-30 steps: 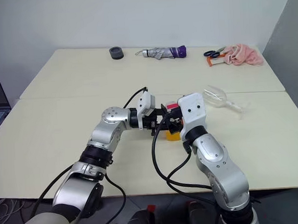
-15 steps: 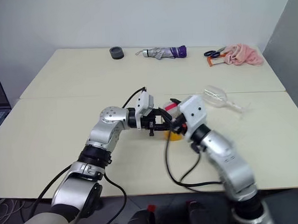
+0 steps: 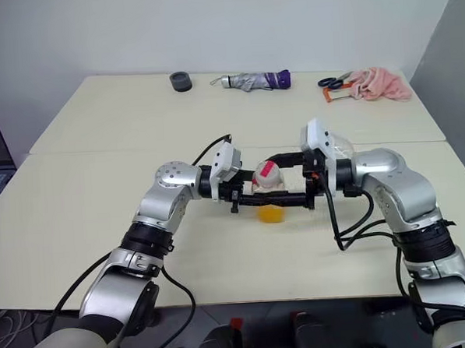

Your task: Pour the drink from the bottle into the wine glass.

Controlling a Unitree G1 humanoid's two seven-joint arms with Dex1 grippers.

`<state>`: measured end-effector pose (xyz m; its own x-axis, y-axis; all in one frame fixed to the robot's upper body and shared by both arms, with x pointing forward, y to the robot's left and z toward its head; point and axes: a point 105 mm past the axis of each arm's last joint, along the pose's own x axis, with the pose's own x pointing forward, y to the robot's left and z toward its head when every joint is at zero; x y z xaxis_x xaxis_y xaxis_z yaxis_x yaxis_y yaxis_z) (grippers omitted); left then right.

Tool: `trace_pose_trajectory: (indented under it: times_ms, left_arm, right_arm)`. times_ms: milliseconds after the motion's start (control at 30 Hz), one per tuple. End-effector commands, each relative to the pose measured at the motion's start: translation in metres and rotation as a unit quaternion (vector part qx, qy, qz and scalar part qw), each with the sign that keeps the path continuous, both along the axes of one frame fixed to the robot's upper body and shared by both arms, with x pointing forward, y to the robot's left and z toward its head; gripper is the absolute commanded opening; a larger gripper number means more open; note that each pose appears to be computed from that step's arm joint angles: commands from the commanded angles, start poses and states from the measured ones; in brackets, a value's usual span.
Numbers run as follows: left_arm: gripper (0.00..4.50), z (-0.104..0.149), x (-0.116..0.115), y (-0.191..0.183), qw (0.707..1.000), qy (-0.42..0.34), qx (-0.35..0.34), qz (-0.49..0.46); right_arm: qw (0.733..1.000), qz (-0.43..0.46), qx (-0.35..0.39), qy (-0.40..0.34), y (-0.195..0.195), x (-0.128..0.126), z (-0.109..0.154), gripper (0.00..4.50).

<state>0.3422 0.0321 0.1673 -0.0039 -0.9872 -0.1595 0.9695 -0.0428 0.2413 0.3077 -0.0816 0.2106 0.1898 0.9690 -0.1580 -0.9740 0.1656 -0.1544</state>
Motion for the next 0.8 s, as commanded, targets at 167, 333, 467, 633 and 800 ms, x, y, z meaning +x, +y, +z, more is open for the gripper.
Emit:
trace_pose_trajectory:
  times_ms: [167, 333, 467, 633, 800]
  left_arm:
    - [1.83, 0.016, -0.003, -0.003, 0.999, -0.03, -0.016, -0.006]
    - [1.83, 0.016, -0.001, -0.004, 0.999, -0.028, -0.02, -0.002]
    - [1.83, 0.016, 0.001, -0.004, 0.999, -0.026, -0.02, 0.002]
    - [1.83, 0.015, 0.002, -0.005, 0.999, -0.024, -0.022, 0.004]
    - [1.83, 0.015, 0.002, -0.006, 0.999, -0.024, -0.024, 0.005]
  right_arm:
    - [0.988, -0.12, 0.056, -0.082, -0.023, -0.008, 0.021, 4.5]
    - [0.974, -0.165, 0.097, -0.124, -0.005, -0.035, 0.023, 4.5]
    - [0.965, -0.179, 0.119, -0.152, 0.02, -0.045, 0.022, 4.5]
    - [0.957, -0.197, 0.12, -0.176, 0.03, -0.039, 0.024, 4.5]
    - [0.946, -0.236, 0.111, -0.193, 0.019, -0.024, 0.022, 4.5]
